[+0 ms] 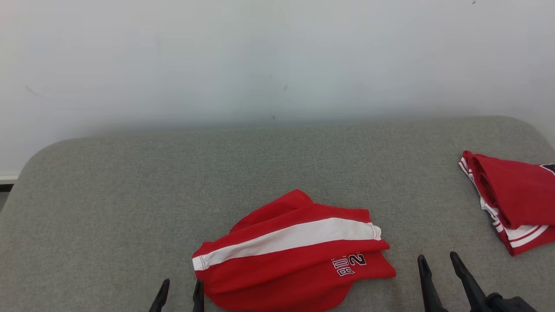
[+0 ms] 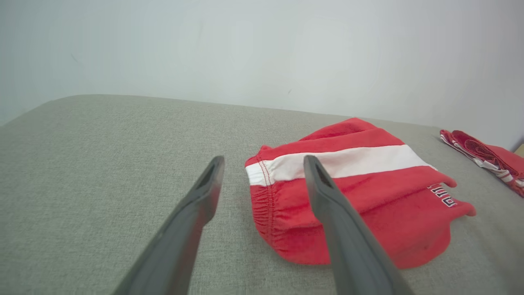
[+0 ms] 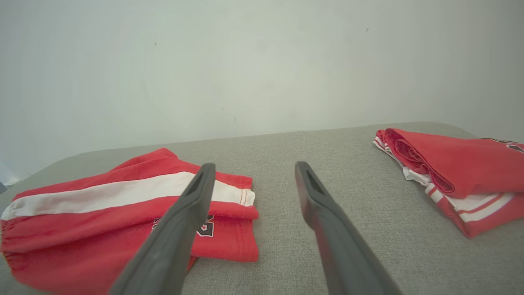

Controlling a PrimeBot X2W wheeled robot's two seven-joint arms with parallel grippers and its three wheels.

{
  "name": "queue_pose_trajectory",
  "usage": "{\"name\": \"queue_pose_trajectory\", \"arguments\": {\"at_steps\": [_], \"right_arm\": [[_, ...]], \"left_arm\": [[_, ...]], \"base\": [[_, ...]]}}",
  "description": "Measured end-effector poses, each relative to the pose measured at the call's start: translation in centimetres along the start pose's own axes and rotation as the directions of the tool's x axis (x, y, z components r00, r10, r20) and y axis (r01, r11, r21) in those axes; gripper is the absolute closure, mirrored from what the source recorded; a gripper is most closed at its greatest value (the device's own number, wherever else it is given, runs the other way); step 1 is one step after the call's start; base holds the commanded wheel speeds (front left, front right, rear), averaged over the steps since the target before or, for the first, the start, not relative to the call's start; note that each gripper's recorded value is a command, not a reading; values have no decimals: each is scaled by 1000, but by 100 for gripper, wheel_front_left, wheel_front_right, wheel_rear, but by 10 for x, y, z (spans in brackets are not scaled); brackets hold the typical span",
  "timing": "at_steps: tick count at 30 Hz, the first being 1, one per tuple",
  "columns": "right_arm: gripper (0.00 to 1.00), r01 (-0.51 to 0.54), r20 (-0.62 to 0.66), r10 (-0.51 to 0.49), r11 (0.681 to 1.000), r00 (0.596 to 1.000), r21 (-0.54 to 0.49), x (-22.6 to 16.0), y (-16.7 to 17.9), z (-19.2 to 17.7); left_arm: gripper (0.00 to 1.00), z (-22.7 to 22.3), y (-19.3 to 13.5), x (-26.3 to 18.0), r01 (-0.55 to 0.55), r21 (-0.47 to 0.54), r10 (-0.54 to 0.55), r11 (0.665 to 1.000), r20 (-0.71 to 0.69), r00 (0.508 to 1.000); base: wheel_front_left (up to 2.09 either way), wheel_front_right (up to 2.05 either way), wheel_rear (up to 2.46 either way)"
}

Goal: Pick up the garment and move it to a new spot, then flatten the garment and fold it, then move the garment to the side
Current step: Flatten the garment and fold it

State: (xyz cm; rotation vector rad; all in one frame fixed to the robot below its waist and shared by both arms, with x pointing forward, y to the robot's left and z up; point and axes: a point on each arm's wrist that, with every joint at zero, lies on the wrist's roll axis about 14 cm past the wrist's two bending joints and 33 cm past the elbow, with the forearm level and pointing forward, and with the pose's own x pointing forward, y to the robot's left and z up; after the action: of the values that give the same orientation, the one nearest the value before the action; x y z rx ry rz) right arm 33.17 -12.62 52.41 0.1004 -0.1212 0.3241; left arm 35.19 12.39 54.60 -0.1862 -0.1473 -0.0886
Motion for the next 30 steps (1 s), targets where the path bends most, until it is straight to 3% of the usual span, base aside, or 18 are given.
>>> {"name": "queue_pose_trajectory", "arguments": {"at_steps": [6, 15, 19, 30], "right_arm": [[0, -13, -2, 13, 1000, 1000, -3, -3, 5, 0], [0, -32, -40, 31, 999, 999, -6, -8, 9, -11], [0, -46, -50, 46, 999, 998, -9, -5, 10, -14], [0, -33, -76, 32, 999, 997, -6, -3, 3, -22]], "left_arm": [[0, 1, 0, -14, 8, 56, -9, 998, 17, 1000], [0, -15, 5, -15, 14, 48, -13, 999, -26, 1000], [0, -23, -2, 5, 63, 36, -61, 997, -48, 997], [0, -56, -3, 37, 33, -55, -45, 998, -217, 975]], "base": [[0, 0, 0], [0, 0, 0], [0, 0, 0], [0, 0, 0]]}}
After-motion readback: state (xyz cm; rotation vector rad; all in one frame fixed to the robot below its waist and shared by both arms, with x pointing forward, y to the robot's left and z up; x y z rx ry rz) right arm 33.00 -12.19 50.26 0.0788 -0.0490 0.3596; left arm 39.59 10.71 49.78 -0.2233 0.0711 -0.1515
